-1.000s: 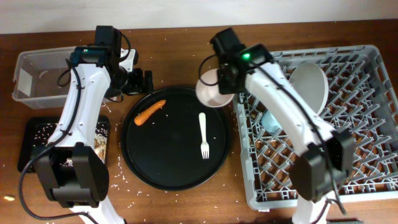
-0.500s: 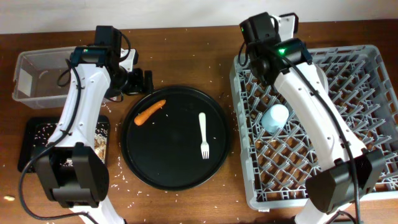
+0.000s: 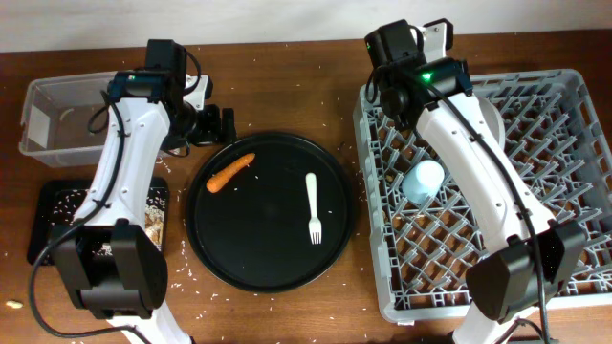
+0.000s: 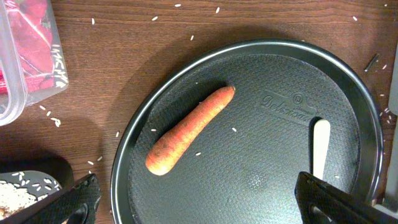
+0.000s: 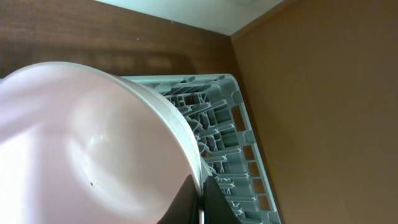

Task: Sort waste into correct bins and load items into the dishwasher rack
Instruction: 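Lower the pink bowl into the rack and open the right gripper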

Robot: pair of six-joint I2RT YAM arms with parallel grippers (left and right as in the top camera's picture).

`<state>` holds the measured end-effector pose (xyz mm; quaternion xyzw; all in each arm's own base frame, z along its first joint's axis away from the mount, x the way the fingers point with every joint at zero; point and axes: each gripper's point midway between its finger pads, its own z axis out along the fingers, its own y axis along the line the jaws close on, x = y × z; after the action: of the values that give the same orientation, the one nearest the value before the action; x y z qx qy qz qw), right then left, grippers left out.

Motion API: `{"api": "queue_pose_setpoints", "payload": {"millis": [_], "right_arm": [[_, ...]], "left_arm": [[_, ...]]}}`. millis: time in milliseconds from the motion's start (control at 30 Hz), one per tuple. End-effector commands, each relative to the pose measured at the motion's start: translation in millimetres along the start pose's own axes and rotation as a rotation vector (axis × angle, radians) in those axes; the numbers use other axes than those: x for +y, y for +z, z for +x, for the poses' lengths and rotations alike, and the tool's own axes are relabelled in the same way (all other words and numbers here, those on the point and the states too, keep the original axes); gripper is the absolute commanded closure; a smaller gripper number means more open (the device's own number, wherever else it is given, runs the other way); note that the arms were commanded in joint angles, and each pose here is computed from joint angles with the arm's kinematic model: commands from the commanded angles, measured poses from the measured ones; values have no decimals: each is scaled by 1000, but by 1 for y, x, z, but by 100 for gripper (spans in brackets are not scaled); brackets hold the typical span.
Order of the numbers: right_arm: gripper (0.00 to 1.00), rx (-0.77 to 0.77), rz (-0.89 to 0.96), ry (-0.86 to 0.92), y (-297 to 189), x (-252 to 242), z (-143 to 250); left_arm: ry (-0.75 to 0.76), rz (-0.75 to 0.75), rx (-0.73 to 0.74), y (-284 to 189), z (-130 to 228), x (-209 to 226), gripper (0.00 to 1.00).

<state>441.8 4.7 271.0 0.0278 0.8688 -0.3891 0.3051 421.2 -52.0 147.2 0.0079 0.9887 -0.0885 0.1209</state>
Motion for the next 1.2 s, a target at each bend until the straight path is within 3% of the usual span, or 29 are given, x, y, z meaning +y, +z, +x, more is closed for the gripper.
{"api": "queue_pose_setpoints", "payload": {"millis": [0, 433, 633, 833, 1033, 1167], "right_arm": [[96, -8, 32, 17, -1, -5, -2], [96, -1, 43, 31, 6, -9, -1], [96, 38, 184, -164, 39, -10, 0], [96, -3, 178, -292, 45, 24, -14], [96, 1, 132, -449, 54, 87, -2], [96, -9, 121, -478, 50, 104, 0]], "left_arm": [[3, -2, -47, -16, -7, -1, 1], [3, -2, -47, -16, -7, -1, 1], [3, -2, -47, -16, -7, -1, 1], [3, -2, -47, -16, -7, -1, 1], [3, -2, -47, -16, -7, -1, 1], [3, -2, -47, -16, -7, -1, 1]]}}
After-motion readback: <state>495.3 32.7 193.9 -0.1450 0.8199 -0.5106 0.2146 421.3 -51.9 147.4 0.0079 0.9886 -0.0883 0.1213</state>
